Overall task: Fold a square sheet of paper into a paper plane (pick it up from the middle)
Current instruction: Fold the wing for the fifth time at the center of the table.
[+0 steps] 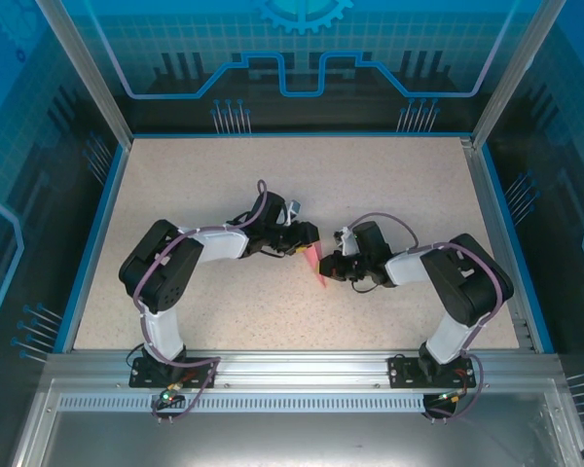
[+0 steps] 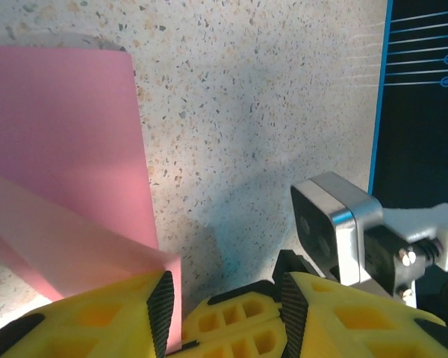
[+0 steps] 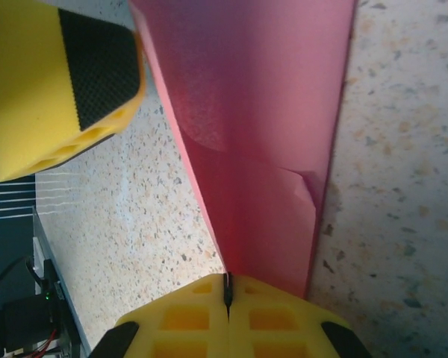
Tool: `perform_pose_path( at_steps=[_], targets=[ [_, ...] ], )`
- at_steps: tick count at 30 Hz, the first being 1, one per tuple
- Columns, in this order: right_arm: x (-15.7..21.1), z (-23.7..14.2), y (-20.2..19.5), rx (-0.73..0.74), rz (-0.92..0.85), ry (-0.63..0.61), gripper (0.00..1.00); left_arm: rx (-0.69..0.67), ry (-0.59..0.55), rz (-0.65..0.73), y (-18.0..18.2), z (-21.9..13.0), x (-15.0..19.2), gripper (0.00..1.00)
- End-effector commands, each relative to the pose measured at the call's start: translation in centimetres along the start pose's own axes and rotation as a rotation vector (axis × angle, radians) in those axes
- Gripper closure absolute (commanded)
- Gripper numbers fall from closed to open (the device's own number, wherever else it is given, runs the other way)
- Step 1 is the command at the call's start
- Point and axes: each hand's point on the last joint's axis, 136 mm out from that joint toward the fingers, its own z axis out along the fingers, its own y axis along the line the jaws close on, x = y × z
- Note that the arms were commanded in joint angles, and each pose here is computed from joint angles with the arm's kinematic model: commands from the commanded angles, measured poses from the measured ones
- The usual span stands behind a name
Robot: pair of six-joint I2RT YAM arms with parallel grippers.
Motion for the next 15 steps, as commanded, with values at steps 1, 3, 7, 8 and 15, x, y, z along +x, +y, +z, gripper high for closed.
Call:
perform_pose_path(
  at_steps=[1, 3, 7, 8, 15],
  targets=[
    [-0.2, 0.1, -0.3, -0.044, 0.064, -0.011, 0.98, 0.035, 0.019, 0.049, -0.5, -0.3, 0.9, 0.54],
    [-0.2, 0.1, -0.6, -0.041, 0.077, -0.013, 0.98, 0.051, 0.012, 0.054, -0.9, -0.4, 0.8, 0.53],
    [-0.1, 0.1, -1.0, -0.036, 0.095, -0.010, 0.98, 0.072, -0.008, 0.080, -1.7, -1.1, 0.7, 0.53],
    [-0.1, 0.0, -1.1, -0.036, 0.098, -0.009, 0.98, 0.072, -0.014, 0.084, -1.8, -1.3, 0.7, 0.53],
    [-0.1, -0.1, -1.1, -0.037, 0.099, -0.003, 0.98, 0.065, -0.054, 0.087, -1.7, -1.9, 0.4, 0.53]
  ],
)
